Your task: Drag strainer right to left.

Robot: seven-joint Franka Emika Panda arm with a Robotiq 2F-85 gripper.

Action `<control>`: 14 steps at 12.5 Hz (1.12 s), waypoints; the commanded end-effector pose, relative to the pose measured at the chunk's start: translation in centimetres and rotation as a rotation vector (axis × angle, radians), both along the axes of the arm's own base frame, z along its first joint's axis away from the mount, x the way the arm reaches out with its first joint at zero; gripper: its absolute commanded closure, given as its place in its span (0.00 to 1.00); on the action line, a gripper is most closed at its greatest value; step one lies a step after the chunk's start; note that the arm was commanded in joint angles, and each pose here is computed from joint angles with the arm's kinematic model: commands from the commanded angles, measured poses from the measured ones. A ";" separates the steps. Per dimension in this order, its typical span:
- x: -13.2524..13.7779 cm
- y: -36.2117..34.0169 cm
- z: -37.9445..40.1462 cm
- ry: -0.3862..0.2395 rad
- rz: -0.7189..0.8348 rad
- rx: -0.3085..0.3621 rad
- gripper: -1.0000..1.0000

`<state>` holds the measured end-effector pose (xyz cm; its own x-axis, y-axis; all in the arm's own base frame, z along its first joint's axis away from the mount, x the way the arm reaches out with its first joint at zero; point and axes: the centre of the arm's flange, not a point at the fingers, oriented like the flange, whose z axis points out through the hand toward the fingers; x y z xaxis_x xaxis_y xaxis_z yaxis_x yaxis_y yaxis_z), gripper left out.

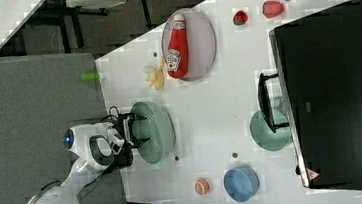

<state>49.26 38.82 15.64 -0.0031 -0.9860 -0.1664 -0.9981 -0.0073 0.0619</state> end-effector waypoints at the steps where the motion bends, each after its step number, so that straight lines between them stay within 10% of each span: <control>1: -1.1 2.0 -0.4 0.010 -0.010 0.004 0.00; 8: -1.2 3.8 0.0 0.005 0.001 0.017 0.00; 14: 5.1 -5.2 12.6 -0.139 0.311 -0.072 0.00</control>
<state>47.59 37.68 17.20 0.2795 -0.9595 -0.0359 -0.9498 -0.2818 0.1358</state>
